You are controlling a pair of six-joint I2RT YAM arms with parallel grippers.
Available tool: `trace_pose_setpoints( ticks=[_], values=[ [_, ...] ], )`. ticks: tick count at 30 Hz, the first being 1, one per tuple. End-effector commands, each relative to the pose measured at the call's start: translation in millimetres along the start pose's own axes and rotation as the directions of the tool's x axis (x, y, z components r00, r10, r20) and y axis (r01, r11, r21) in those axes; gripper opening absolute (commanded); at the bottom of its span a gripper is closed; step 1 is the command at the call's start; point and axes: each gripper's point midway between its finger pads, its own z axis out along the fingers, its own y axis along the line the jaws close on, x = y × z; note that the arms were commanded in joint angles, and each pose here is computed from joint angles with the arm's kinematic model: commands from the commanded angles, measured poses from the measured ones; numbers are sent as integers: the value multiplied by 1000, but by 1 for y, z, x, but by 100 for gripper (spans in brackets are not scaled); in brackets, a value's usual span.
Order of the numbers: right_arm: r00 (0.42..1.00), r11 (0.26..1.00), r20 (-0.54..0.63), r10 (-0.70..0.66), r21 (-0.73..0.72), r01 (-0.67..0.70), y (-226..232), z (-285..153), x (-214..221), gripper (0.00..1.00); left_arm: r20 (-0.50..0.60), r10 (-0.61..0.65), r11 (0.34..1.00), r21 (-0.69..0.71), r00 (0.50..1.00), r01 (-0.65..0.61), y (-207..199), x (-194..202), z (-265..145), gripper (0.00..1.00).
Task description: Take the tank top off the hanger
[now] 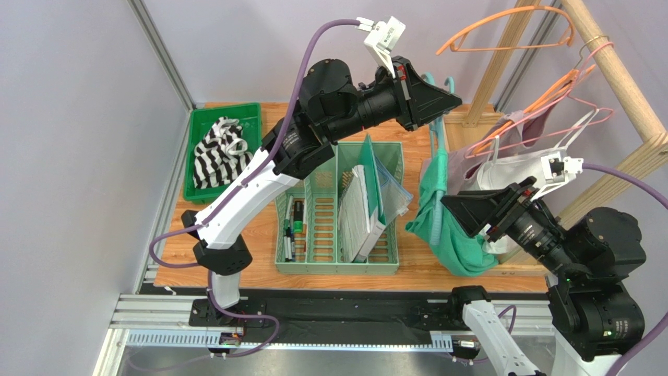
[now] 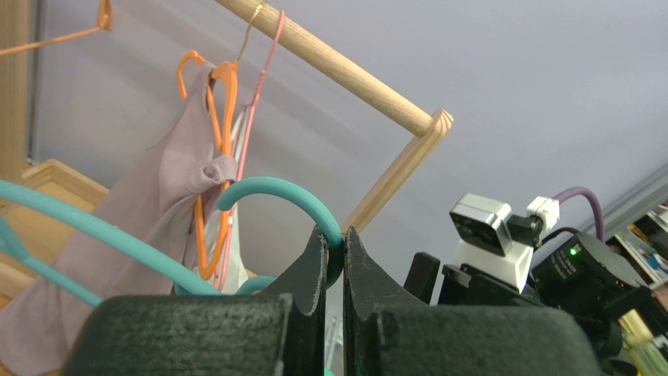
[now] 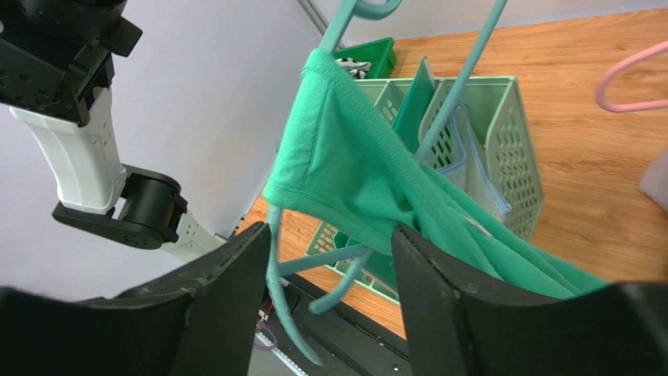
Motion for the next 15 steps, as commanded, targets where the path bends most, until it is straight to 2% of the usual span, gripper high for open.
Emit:
trace_pose_setpoints(
  ticks=[1,3,4,6,8,11,15],
  values=[
    [996,994,67,-60,91,54,-4,-10,-22,68,55,-23,994,106,998,17,-25,-30,-10,0],
    [989,977,42,-142,164,133,-18,-13,-22,69,35,-40,993,109,999,36,-23,-30,-13,0],
    [985,959,54,-166,243,149,-32,-16,-27,69,30,-41,993,116,999,37,-25,-31,-16,0],
    [983,938,37,-181,307,161,-48,-18,-23,66,10,-47,990,135,999,45,-29,-29,-19,0],
    [981,952,3,-193,243,187,-48,-5,-12,60,1,-59,987,148,998,58,-33,-30,-22,0],
    [985,985,-18,-171,30,171,-24,10,7,59,-10,-66,984,165,998,67,-36,-28,-23,0],
    [990,989,26,-141,-44,142,-17,18,8,57,-32,-88,978,186,996,92,-39,-24,-21,0]
  ],
)
